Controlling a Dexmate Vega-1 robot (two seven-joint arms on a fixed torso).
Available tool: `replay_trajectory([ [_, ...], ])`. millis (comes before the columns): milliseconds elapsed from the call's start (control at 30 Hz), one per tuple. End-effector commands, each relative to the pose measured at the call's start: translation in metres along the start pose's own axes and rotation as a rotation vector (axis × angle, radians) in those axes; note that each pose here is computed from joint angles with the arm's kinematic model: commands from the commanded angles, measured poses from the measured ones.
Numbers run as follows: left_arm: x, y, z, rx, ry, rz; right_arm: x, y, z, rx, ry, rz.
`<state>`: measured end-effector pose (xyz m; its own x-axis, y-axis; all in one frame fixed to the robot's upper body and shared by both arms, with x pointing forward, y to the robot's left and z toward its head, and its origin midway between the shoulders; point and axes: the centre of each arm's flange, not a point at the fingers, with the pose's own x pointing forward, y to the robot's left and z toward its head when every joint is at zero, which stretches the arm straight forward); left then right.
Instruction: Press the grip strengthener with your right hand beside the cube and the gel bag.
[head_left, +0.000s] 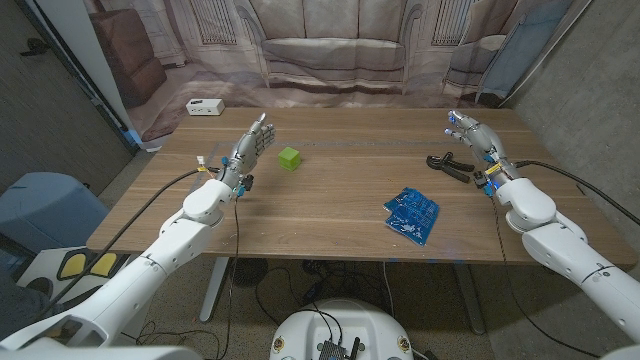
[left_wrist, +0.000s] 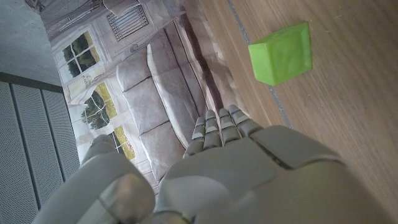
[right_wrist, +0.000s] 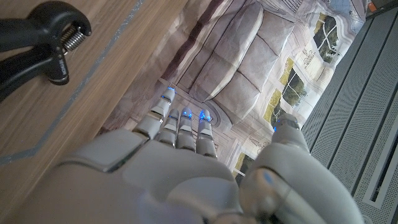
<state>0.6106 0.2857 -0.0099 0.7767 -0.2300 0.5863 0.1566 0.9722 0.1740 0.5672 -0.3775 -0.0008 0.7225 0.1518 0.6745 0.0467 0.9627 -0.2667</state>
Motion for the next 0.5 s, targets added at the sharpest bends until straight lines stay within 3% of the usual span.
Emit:
replay_trajectory([
  [33,0.003,-0.021,0.013,0.016,0.024,0.029,-0.003,-0.022,-0.003,0.008,-0.025,0.003],
  [233,0.001,-0.028,0.023,0.028,0.016,0.032,-0.003,-0.029,-0.002,-0.002,-0.014,0.002],
  [500,-0.004,-0.034,0.022,0.007,0.012,0.026,-0.007,-0.036,-0.002,-0.024,0.0,-0.014],
])
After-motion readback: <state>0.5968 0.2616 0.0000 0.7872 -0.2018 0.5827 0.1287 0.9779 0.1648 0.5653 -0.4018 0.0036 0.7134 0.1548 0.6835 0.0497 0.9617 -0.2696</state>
